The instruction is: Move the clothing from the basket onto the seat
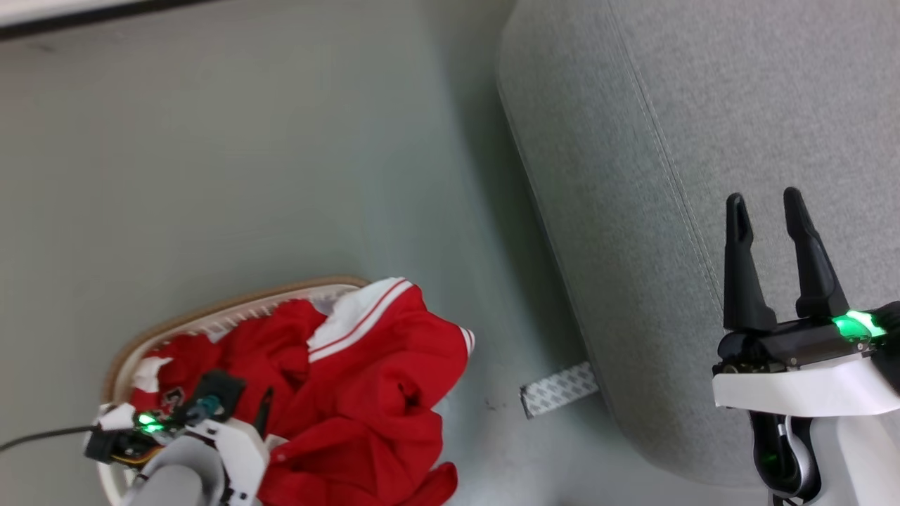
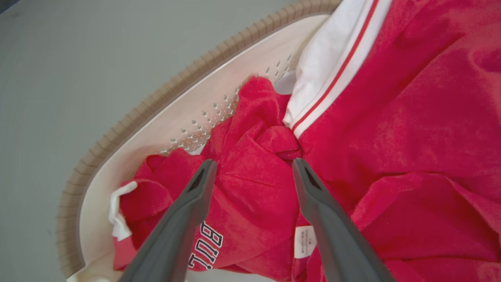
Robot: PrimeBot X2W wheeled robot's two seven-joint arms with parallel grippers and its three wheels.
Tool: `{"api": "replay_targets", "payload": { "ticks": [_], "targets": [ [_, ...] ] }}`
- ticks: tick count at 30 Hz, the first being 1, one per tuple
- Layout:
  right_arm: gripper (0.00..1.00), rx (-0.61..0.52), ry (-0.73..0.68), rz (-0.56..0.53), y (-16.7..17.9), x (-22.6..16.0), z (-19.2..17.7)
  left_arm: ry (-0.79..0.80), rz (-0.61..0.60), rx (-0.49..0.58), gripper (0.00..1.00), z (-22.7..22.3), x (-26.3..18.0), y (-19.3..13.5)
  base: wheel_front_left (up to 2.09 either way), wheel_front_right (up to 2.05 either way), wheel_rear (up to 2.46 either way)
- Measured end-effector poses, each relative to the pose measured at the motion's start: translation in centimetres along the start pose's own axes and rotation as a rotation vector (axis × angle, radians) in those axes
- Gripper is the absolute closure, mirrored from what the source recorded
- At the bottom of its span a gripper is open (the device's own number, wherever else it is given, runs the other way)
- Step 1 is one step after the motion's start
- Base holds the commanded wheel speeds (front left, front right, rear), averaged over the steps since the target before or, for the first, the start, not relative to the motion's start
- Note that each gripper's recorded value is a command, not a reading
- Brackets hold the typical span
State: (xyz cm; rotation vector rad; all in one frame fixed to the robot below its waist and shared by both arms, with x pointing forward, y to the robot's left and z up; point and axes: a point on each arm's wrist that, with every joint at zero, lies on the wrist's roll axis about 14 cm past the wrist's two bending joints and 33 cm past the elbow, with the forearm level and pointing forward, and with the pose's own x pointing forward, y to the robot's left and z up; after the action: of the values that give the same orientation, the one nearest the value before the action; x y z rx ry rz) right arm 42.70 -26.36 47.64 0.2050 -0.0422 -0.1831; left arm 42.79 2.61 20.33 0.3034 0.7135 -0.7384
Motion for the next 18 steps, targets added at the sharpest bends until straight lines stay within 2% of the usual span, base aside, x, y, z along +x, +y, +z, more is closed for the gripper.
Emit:
{"api": "replay_targets", "payload": {
  "ticks": [9, 18],
  "targets": [
    [0.00, -0.015, 0.057, -0.087, -2.9, 0.3, -2.1, 0.152, -0.090, 0.004, 0.00, -4.8, 4.1, -1.1, 0.00, 0.00, 0.00],
    [0.00, -0.013, 0.116, -0.111, -3.8, 0.9, -4.5, 0.293, -0.146, 0.022, 0.00, -8.2, 7.2, -2.1, 0.00, 0.00, 0.00]
  ]
}}
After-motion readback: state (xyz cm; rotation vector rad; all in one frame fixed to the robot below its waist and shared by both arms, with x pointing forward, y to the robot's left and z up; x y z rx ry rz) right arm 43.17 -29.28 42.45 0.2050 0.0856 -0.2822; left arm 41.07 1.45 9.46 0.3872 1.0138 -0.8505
